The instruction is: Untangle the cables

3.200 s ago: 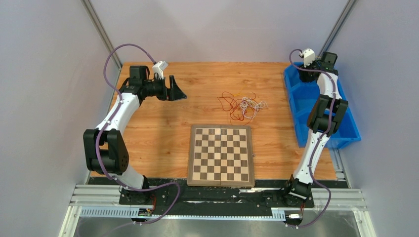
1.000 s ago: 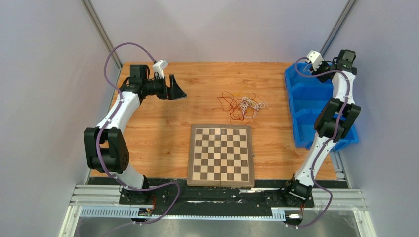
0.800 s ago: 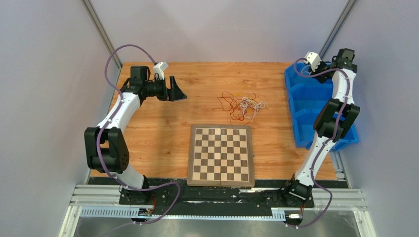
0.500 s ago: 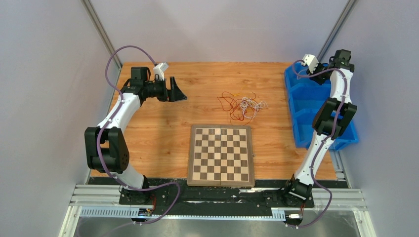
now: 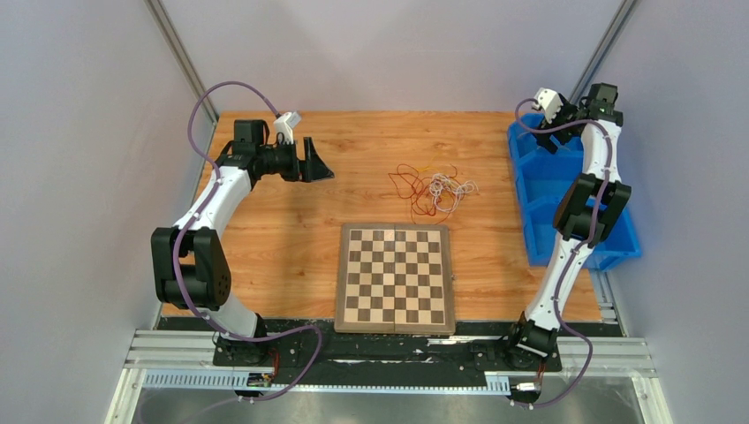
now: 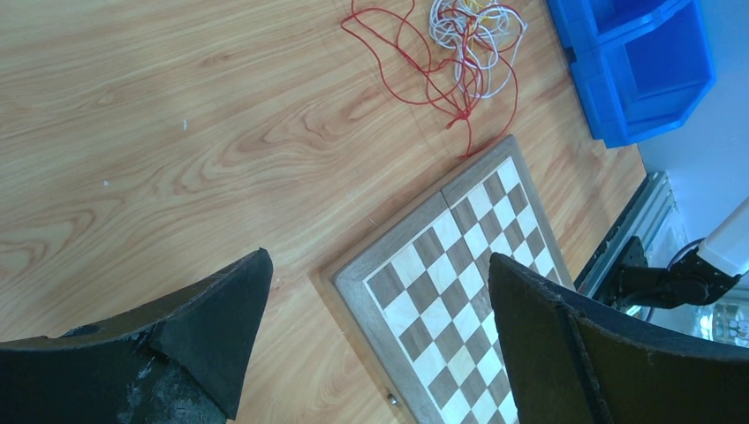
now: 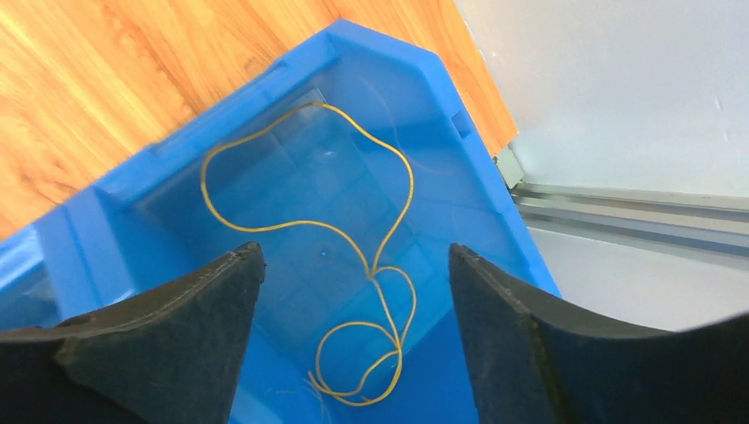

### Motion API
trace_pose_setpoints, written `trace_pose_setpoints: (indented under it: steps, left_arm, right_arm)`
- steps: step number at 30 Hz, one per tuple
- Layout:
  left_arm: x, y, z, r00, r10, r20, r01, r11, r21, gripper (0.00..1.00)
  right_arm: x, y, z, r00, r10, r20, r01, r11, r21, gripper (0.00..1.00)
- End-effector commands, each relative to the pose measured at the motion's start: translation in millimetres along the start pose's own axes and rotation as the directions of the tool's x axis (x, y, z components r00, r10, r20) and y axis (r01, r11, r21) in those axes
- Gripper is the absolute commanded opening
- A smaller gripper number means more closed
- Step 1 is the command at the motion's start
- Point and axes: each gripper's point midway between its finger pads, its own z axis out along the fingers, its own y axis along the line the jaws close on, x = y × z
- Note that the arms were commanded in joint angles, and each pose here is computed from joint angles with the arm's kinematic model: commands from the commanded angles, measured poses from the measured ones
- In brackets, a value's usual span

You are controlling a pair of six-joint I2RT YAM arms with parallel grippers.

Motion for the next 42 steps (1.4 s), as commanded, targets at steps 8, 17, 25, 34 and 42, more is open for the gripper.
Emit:
trace_pose_setpoints:
  steps: [8,17,25,34,42]
  left_arm:
    - [-22,-13,-10,0.996,0.074,0.054,-0.074,0.997,0.015,1.00]
    - [-33,-21,-8,0.990,0.117,0.076,-0.120,0.992,0.032,1.00]
    - [-21,-24,-2,0.989,0.143,0.048,-0.144,0.989,0.032,1.00]
    - [-11,-31,0,0.985,0.167,0.033,-0.169,0.984,0.062,0.96]
    - [-24,-51,15,0.962,0.267,0.059,-0.273,0.950,0.151,0.77]
  right_arm:
    - [-155,22,-82,0.939,0.193,0.284,-0.183,0.981,-0.062,0.96]
    - [-196,162,-8,0.927,0.367,0.073,-0.322,0.883,-0.341,0.97]
    - [-181,265,59,0.933,0.328,-0.145,-0.357,0.809,-0.466,0.96]
    - [-190,280,88,0.957,0.273,-0.102,-0.286,0.813,-0.507,0.13]
    - [-341,276,8,0.874,0.332,0.356,-0.011,0.745,-0.667,0.00]
